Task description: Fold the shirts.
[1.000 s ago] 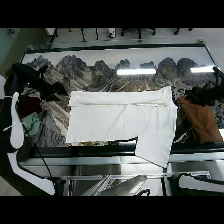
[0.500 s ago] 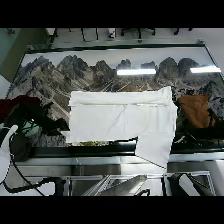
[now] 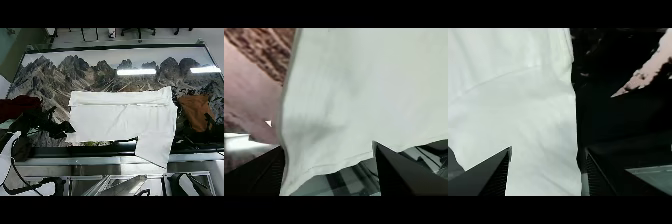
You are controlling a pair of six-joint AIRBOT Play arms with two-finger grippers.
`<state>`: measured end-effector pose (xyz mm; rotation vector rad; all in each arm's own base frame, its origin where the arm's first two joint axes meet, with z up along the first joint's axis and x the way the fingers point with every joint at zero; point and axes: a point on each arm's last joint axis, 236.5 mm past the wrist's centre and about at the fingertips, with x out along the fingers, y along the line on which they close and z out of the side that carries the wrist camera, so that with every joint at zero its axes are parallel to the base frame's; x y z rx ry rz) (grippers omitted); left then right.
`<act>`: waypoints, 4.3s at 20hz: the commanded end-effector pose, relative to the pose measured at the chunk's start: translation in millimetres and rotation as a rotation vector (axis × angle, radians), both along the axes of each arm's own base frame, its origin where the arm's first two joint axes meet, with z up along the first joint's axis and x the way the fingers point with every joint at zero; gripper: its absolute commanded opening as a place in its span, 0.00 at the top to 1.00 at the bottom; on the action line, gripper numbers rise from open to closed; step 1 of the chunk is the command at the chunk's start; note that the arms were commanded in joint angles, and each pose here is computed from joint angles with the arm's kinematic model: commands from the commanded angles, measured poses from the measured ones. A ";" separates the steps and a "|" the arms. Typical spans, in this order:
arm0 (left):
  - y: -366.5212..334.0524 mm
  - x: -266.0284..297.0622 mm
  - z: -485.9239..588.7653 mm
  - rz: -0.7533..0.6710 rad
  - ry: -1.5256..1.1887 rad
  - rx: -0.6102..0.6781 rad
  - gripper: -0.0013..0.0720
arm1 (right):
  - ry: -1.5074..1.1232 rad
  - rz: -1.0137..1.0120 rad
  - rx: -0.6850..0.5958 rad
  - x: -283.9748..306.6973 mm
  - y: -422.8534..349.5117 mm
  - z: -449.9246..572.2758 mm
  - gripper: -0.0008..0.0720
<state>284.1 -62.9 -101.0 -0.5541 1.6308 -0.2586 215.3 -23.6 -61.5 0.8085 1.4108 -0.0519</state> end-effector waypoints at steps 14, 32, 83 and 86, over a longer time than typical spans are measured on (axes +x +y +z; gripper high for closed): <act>-4.6 -11.2 -21.8 0.047 0.001 -0.007 0.64 | 0.192 0.002 0.143 -30.7 22.7 -42.6 0.26; 7.5 -27.7 7.1 -0.078 0.087 0.026 0.96 | 0.186 -0.071 0.223 -9.6 28.6 -48.9 0.96; 48.8 166.6 116.7 0.000 -0.099 0.255 0.02 | -0.084 0.280 0.092 207.5 -22.4 -57.8 0.09; 9.3 178.4 142.0 -0.003 -0.233 0.104 0.05 | -0.091 0.283 0.158 210.9 -6.1 -66.1 0.36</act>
